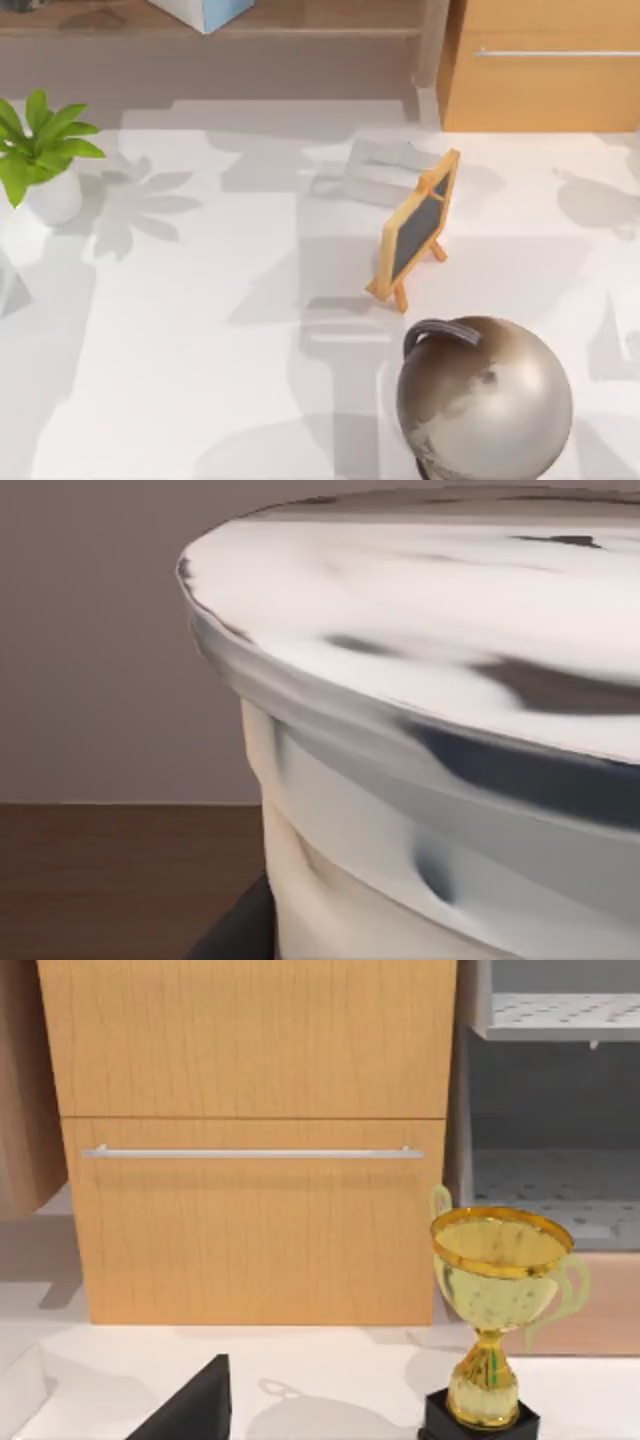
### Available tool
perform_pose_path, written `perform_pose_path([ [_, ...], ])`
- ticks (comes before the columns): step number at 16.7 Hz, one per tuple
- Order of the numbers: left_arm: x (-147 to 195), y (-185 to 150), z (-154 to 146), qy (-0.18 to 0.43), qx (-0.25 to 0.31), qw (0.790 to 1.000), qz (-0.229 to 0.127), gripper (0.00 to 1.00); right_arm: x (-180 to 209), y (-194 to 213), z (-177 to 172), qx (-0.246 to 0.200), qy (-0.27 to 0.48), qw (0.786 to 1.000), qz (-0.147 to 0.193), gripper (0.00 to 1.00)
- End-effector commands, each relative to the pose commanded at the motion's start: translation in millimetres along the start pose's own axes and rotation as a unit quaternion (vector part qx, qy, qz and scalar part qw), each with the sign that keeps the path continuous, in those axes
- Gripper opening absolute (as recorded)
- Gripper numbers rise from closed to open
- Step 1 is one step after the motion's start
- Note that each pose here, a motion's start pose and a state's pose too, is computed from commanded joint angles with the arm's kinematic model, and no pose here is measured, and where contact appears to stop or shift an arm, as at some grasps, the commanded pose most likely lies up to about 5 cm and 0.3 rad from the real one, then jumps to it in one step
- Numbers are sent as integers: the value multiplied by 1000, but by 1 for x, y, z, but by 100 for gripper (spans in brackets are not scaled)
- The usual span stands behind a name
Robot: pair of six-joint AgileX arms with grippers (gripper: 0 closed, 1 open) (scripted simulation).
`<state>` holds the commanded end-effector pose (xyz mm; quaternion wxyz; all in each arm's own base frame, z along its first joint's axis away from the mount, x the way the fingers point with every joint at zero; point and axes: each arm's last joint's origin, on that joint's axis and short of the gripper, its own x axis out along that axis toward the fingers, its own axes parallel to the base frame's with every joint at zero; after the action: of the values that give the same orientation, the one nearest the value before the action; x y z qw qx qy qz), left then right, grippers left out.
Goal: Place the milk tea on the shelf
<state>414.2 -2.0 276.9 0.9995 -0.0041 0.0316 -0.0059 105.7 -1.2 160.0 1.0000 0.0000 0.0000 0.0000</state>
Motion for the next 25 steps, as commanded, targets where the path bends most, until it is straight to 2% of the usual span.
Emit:
perform_pose_path([
  [5,3,-2,-5,4,1,1000,-1,0,0,0,0,0,0,1000,0,100],
  [12,39,1,-24,-3,0,1000,0,0,0,0,0,0,0,1000,0,100],
  [17,42,1,-27,0,0,1000,0,0,0,0,0,0,0,1000,0,100],
  [25,42,1,-27,0,0,1000,0,60,0,0,0,0,0,1000,0,100],
])
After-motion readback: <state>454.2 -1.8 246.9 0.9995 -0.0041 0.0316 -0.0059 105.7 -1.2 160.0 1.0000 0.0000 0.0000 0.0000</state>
